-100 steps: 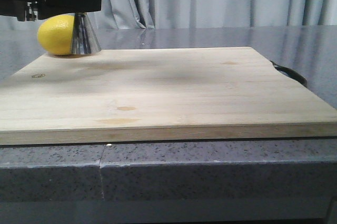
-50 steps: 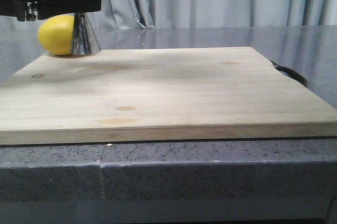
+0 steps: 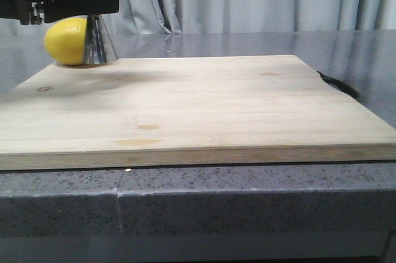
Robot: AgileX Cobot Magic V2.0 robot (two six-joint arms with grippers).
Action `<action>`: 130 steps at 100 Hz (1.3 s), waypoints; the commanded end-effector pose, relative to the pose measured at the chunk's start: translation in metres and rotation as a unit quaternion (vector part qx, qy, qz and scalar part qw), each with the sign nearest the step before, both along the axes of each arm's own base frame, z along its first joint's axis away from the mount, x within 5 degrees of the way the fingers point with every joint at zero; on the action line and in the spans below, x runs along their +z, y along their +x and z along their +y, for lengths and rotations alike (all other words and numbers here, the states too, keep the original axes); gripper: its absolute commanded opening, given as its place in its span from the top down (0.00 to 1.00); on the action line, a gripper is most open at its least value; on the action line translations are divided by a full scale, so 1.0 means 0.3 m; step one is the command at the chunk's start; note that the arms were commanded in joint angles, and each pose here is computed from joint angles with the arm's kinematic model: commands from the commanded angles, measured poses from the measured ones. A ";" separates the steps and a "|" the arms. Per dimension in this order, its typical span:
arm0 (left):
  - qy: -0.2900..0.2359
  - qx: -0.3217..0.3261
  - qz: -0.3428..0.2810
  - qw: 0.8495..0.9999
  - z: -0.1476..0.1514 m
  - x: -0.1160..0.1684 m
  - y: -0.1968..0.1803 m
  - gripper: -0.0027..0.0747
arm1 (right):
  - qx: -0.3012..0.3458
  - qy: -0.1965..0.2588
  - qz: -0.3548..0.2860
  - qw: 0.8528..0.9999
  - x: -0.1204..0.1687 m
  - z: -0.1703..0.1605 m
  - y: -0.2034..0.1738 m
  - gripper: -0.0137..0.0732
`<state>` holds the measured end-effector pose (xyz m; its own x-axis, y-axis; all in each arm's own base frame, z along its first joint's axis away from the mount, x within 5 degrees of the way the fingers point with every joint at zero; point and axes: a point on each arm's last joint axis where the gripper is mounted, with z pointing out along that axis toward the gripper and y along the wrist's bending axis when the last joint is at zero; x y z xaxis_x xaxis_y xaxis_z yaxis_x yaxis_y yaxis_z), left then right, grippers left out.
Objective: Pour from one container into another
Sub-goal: 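Turn the beaker upright and lower it onto the board with the right gripper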
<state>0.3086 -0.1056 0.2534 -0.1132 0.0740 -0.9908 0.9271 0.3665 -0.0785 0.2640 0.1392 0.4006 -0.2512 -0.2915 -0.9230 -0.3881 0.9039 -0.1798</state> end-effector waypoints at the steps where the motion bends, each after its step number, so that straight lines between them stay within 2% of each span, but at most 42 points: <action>1: -0.071 -0.010 -0.034 0.997 -0.010 0.103 -0.013 0.70 | 0.012 0.057 -0.074 0.996 0.041 -0.068 -0.062 0.51; 24: -0.071 -0.010 -0.034 0.997 -0.010 0.103 -0.013 0.70 | 0.033 0.090 -0.106 0.990 -0.113 -0.149 -0.139 0.51; 55: -0.071 -0.010 -0.034 0.997 -0.010 0.103 -0.013 0.70 | 0.078 0.135 -0.128 0.979 -0.299 -0.164 -0.125 0.51; 73: -0.071 -0.010 -0.034 0.997 -0.010 0.103 -0.013 0.70 | 0.099 0.147 -0.123 0.977 -0.371 -0.144 -0.074 0.51; 89: -0.071 -0.010 -0.034 0.997 -0.010 0.103 -0.013 0.70 | 0.117 0.119 -0.137 0.976 -0.426 -0.129 -0.029 0.51; 109: -0.071 -0.010 -0.034 0.997 -0.010 0.103 -0.013 0.70 | 0.083 0.156 -0.154 0.972 -0.473 -0.172 0.037 0.51; 130: -0.071 -0.010 -0.034 0.997 -0.010 0.103 -0.013 0.70 | 0.095 0.172 -0.158 0.968 -0.528 -0.166 0.070 0.51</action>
<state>0.3086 -0.1056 0.2534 -0.1132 0.0740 -0.9908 0.9271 0.3665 -0.0785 0.2818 0.0878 0.2211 -0.0696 -0.0424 -0.9967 -0.5071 0.8619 -0.0013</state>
